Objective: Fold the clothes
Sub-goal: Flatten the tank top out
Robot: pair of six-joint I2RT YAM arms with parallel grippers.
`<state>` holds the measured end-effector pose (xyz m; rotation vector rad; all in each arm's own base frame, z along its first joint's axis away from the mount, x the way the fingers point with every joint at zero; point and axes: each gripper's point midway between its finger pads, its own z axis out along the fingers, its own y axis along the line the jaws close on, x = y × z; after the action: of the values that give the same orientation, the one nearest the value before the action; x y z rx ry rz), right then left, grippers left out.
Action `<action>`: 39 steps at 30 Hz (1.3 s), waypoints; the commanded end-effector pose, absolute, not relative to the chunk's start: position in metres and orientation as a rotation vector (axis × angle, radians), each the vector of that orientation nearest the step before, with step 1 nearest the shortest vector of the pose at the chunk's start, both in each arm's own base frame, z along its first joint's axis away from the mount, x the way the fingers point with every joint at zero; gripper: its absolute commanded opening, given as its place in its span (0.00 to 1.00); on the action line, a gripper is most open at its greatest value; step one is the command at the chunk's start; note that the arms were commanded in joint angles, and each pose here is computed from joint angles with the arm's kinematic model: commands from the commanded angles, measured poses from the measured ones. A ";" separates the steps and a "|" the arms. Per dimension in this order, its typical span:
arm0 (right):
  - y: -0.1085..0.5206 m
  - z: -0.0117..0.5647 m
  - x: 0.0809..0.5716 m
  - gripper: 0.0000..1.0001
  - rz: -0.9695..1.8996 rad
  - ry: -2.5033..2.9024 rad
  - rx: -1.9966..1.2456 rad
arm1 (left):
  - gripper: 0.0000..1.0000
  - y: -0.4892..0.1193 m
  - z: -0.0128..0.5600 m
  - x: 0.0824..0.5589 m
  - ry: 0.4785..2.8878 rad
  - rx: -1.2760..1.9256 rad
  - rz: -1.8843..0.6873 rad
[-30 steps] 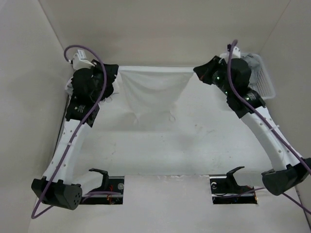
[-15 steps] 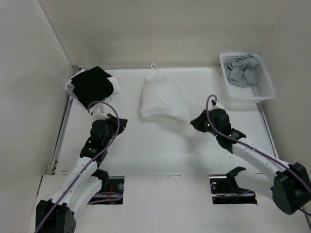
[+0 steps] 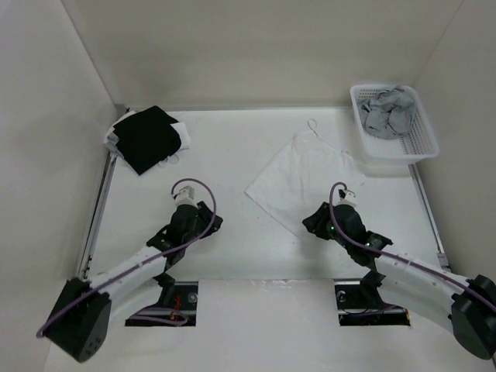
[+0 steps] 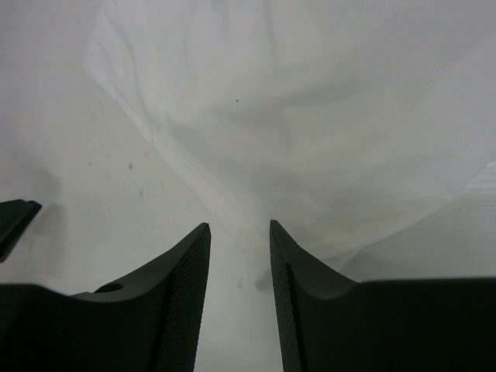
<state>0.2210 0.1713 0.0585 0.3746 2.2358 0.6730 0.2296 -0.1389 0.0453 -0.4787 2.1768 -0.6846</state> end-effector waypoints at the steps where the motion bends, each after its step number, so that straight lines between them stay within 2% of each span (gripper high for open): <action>1: 0.163 0.072 0.225 0.41 0.653 2.160 0.471 | 0.39 -0.174 0.093 0.275 2.027 -0.307 -0.629; 4: 0.162 0.074 0.220 0.41 0.675 2.148 0.486 | 0.45 -0.204 0.092 0.302 2.022 -0.169 -0.530; 7: 0.160 0.078 0.218 0.42 0.693 2.131 0.505 | 0.46 -0.223 0.083 0.329 2.036 -0.118 -0.495; 14: 0.164 0.078 0.216 0.42 0.699 2.138 0.480 | 0.46 -0.244 0.061 0.364 2.082 -0.070 -0.531; 17: 0.166 0.075 0.216 0.42 0.693 2.148 0.469 | 0.43 -0.254 0.051 0.369 2.104 -0.049 -0.584; 20: 0.167 0.072 0.214 0.42 0.694 2.153 0.473 | 0.33 -0.263 0.044 0.374 2.112 -0.057 -0.634; 23: 0.166 0.071 0.214 0.43 0.691 2.156 0.474 | 0.12 -0.267 0.043 0.375 2.107 -0.080 -0.686; 25: 0.166 0.069 0.214 0.45 0.684 2.162 0.469 | 0.03 -0.262 0.046 0.374 2.093 -0.112 -0.707; 30: 0.171 0.067 0.215 0.49 0.663 2.193 0.440 | 0.00 -0.193 0.056 0.350 2.039 -0.337 -0.665; 34: 0.183 0.064 0.207 0.52 0.651 2.245 0.373 | 0.00 -0.157 0.047 0.299 2.060 -0.450 -0.669; 39: 0.205 0.066 0.178 0.62 0.692 2.323 0.256 | 0.01 -0.134 0.040 0.241 2.062 -0.616 -0.715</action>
<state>0.1815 0.1878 0.0442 0.2980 2.3399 0.6375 0.2625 -0.1426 0.0477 -0.4770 2.0500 -0.6899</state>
